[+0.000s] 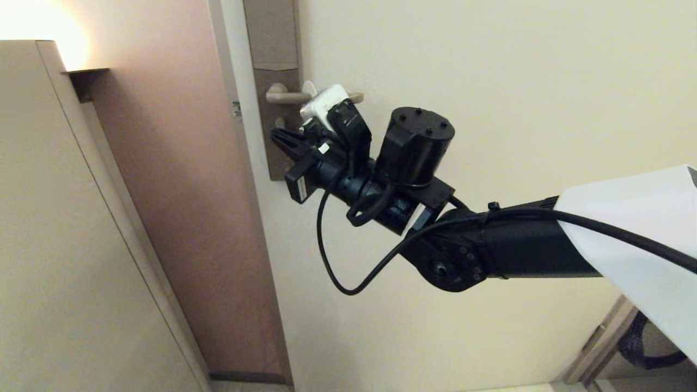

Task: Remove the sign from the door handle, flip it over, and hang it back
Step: Hang the sign back with the other side facing out

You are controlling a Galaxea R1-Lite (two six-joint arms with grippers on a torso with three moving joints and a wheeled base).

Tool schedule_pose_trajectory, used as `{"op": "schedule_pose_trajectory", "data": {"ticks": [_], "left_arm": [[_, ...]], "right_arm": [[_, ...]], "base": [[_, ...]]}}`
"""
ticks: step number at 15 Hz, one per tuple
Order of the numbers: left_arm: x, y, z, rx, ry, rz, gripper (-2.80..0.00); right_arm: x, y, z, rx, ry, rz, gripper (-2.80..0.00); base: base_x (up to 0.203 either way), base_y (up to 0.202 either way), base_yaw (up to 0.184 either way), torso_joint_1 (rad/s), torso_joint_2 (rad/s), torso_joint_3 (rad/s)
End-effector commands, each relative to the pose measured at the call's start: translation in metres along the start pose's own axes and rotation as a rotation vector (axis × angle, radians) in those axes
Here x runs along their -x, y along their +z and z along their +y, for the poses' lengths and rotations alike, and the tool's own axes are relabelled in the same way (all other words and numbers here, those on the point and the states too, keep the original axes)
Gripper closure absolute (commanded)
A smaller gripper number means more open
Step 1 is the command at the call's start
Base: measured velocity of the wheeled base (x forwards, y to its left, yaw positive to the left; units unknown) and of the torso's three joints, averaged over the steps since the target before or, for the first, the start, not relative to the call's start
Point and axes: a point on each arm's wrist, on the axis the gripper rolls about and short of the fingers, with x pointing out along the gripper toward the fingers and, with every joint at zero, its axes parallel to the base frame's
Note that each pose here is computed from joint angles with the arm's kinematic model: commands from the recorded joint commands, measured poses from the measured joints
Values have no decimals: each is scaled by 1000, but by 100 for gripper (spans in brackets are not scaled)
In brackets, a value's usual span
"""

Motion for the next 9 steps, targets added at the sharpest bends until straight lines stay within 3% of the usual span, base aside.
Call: {"op": "schedule_pose_trajectory", "data": {"ticks": [1, 7, 9], "left_arm": [[0, 0, 0, 0, 0, 2, 0], [0, 0, 0, 0, 0, 2, 0], [0, 0, 0, 0, 0, 2, 0]], "right_arm": [[10, 22, -5, 5, 9, -34, 0], [53, 72, -12, 3, 75, -42, 0], [64, 68, -24, 10, 52, -2, 0]], "base": [[0, 0, 0, 0, 0, 0], [0, 0, 0, 0, 0, 0], [0, 0, 0, 0, 0, 0]]}}
